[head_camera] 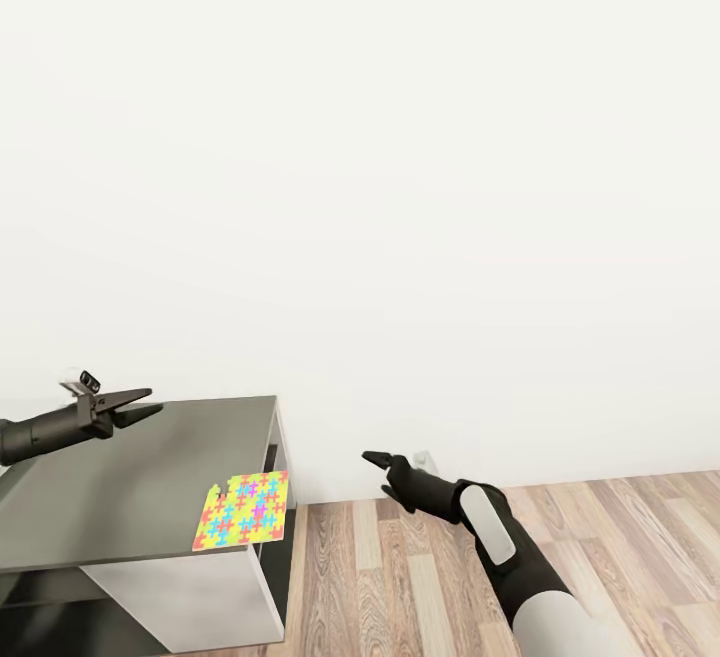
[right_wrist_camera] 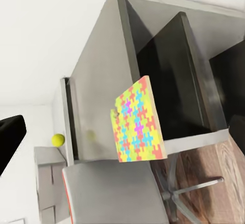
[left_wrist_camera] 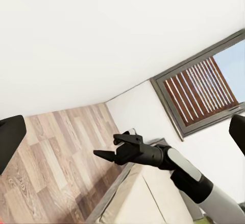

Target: Put all the toys in the child's room - the three board games (two on the bed and one on the table), the two jigsaw puzzles on the table, and the tennis ball on the table - inside the toy box on the table in the child's room.

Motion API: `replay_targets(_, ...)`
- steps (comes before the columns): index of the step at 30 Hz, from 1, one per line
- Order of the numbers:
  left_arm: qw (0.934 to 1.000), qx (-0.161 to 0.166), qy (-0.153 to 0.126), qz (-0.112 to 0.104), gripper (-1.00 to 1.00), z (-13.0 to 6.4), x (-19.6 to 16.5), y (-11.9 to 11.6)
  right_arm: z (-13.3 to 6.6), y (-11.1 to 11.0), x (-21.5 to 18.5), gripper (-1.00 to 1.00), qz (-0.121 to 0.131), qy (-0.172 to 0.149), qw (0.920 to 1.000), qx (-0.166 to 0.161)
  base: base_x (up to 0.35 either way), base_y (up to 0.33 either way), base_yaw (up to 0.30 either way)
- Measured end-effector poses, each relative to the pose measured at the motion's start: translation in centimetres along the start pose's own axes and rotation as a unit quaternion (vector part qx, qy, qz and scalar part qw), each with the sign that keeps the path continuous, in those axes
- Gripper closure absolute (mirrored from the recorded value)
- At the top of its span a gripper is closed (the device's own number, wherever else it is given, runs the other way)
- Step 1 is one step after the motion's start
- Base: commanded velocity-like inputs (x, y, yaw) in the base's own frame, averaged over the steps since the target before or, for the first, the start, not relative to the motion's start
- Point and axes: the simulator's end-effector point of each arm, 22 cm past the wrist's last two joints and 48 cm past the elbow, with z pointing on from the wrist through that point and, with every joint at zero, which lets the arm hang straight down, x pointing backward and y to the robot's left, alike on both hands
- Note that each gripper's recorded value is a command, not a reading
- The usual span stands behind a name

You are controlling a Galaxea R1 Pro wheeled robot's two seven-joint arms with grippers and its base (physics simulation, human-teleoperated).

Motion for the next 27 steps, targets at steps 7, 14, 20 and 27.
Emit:
replay_targets(7,1.0000,0.003,0.002,-0.002,-1.00,0.4,0.2,0.0,1.0,1.2,0.4,-1.00,-0.007,-0.011,0.9999,-0.009,0.000,0.000,0.000)
replay_targets(14,1.0000,0.004,0.002,-0.002,-1.00,0.4,0.2,-0.3,0.8,1.6,0.3,-1.00,-0.009,-0.016,0.9998,-0.011,0.000,0.000,0.000)
replay_targets(20,1.0000,0.004,0.002,-0.002,-1.00,0.3,0.2,-0.6,0.7,1.9,0.5,-1.00,-0.008,-0.013,0.9998,-0.013,0.000,0.000,0.000)
replay_targets(27,1.0000,0.004,0.002,-0.002,-1.00,0.3,0.2,-0.6,0.8,1.6,1.1,-1.00,-0.003,-0.005,0.9999,-0.009,0.000,0.000,0.000)
